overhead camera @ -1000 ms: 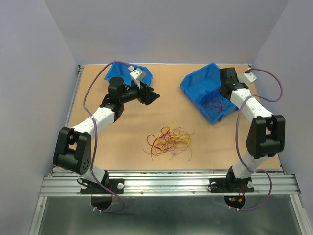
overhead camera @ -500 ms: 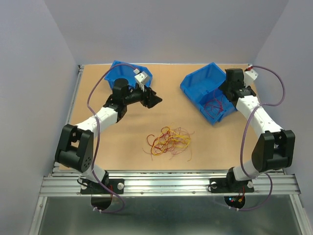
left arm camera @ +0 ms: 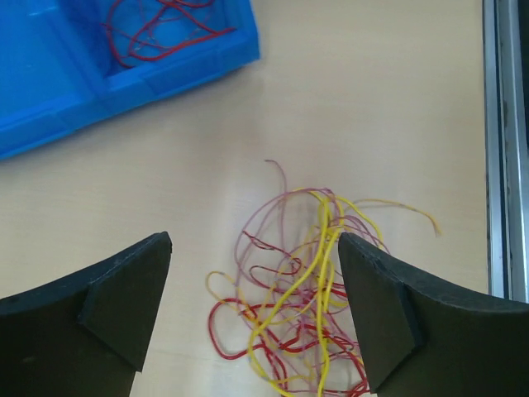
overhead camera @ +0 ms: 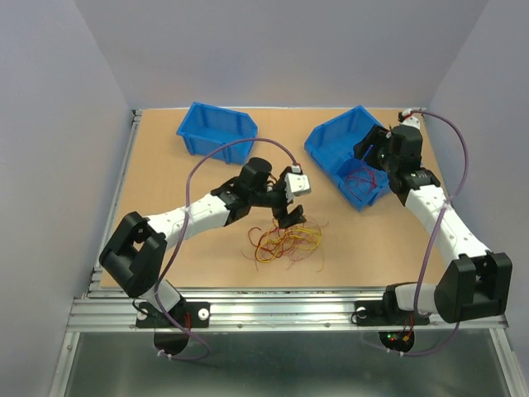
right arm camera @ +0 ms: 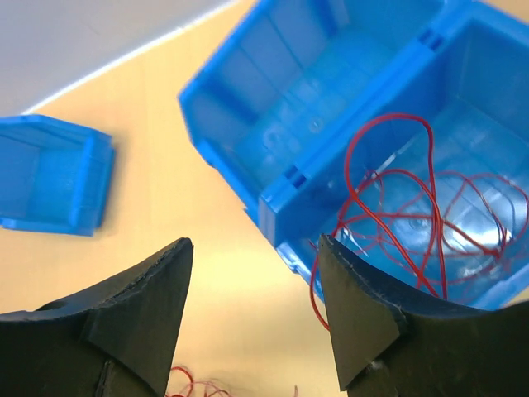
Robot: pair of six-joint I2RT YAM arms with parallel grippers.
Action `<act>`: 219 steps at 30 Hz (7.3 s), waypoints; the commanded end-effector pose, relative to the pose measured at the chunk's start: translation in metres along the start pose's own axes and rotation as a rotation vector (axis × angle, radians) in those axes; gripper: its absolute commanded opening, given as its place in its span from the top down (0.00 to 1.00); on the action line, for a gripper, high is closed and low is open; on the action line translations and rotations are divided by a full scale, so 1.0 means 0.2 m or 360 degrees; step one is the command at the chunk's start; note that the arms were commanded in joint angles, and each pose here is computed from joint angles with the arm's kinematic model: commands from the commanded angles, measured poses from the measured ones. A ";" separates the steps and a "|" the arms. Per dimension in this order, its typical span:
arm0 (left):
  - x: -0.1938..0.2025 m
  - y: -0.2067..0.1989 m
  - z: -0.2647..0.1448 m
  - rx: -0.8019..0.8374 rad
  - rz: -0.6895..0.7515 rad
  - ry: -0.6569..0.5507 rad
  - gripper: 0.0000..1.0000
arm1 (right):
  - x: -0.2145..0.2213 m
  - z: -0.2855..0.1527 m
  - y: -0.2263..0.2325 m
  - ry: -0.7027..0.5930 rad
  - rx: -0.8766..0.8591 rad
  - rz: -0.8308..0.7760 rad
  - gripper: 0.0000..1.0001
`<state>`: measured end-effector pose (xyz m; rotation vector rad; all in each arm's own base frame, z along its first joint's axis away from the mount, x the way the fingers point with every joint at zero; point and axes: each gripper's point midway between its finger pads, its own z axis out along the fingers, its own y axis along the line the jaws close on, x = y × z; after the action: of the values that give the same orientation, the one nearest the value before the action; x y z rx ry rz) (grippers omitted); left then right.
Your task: Untangle the cables
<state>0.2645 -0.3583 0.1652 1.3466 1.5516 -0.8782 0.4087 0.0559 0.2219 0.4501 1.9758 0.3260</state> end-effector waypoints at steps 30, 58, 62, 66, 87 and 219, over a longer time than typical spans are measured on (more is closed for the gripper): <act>-0.26 0.27 -0.19 -0.0681 0.0174 -0.0048 1.00 | -0.02 -0.24 0.54 -0.0205 -0.1111 -0.0207 0.31; -1.11 0.18 -0.75 -0.0651 0.0161 -0.0480 1.00 | 0.52 -0.64 1.17 -0.0195 -0.1963 -0.0701 0.20; -1.12 0.16 -0.73 -0.0598 0.0131 -0.0488 1.00 | 0.53 -0.67 1.19 -0.0182 -0.1996 -0.0692 0.42; -1.17 0.22 -0.78 -0.0721 0.0101 -0.0493 1.00 | 0.53 -0.64 1.19 -0.0181 -0.1954 -0.0693 0.82; -1.94 -0.04 -2.52 -0.2022 0.0006 -0.1715 1.00 | 0.83 0.10 1.01 0.0373 -0.1007 -0.0462 0.99; 0.03 1.86 -1.20 -0.1767 0.0318 0.0560 0.37 | 0.17 -0.59 0.96 -0.0599 -0.1216 -0.0560 0.22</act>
<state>0.5968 -0.0625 0.2317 0.7139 1.7754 0.4264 0.3183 0.2399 0.3184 -0.3140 1.4341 0.6867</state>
